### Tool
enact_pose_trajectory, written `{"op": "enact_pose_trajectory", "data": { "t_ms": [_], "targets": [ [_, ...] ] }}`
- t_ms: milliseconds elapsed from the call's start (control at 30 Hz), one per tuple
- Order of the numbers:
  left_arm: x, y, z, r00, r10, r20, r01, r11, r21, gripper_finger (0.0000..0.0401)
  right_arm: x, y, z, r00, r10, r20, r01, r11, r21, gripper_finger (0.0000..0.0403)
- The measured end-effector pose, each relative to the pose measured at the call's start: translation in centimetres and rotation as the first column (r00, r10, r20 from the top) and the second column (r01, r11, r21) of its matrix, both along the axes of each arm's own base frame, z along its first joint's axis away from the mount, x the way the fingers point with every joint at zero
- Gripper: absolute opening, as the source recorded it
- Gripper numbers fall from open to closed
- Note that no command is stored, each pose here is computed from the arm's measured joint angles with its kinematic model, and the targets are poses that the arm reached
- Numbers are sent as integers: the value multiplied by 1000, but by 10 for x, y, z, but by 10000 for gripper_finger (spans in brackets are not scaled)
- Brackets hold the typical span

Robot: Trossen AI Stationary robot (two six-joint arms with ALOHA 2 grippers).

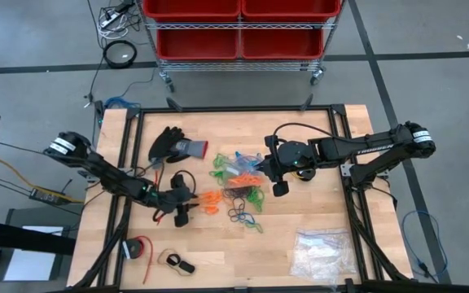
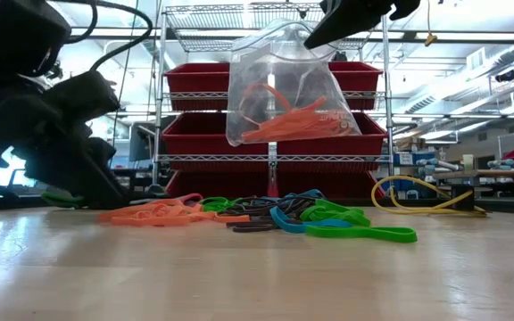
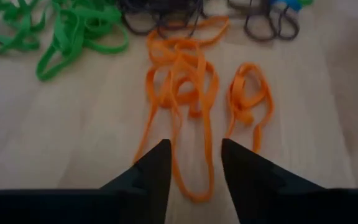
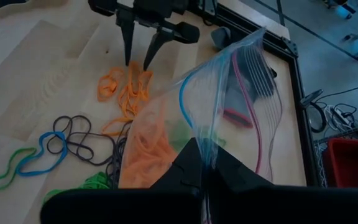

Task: Sort rubber bands
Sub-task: Put the orange rubber band into the transparent zip bag

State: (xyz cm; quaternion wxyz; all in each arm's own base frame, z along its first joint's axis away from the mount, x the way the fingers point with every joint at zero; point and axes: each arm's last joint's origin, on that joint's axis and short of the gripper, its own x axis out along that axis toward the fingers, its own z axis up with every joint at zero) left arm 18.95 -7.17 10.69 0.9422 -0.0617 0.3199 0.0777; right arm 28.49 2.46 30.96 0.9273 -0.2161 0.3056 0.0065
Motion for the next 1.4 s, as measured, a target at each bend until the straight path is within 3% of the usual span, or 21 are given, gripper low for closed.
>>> {"op": "enact_pose_trajectory", "data": {
  "t_ms": [433,667,833,1033,1200,1400],
  "targets": [
    [2,-2,-12,999,-8,-44,9,1000,12,68,0,0,0,1000,0,0,0,1000,0,0],
    [9,-5,-2,998,-58,-4,58,998,11,7,0,0,0,1000,0,0,0,1000,0,0],
    [27,-14,31,982,-149,116,143,988,56,4,0,0,0,1000,1,0,-1,1000,0,0],
    [44,-20,86,955,-247,167,210,955,211,3,0,0,0,1000,1,-1,-1,1000,0,0],
    [55,-23,143,940,-285,186,197,901,386,2,0,0,0,1000,1,-1,-1,1000,-1,0],
    [70,-17,202,913,-317,258,143,839,525,1,0,-2,0,1000,-3,1,3,1000,-1,0]
  ]
}}
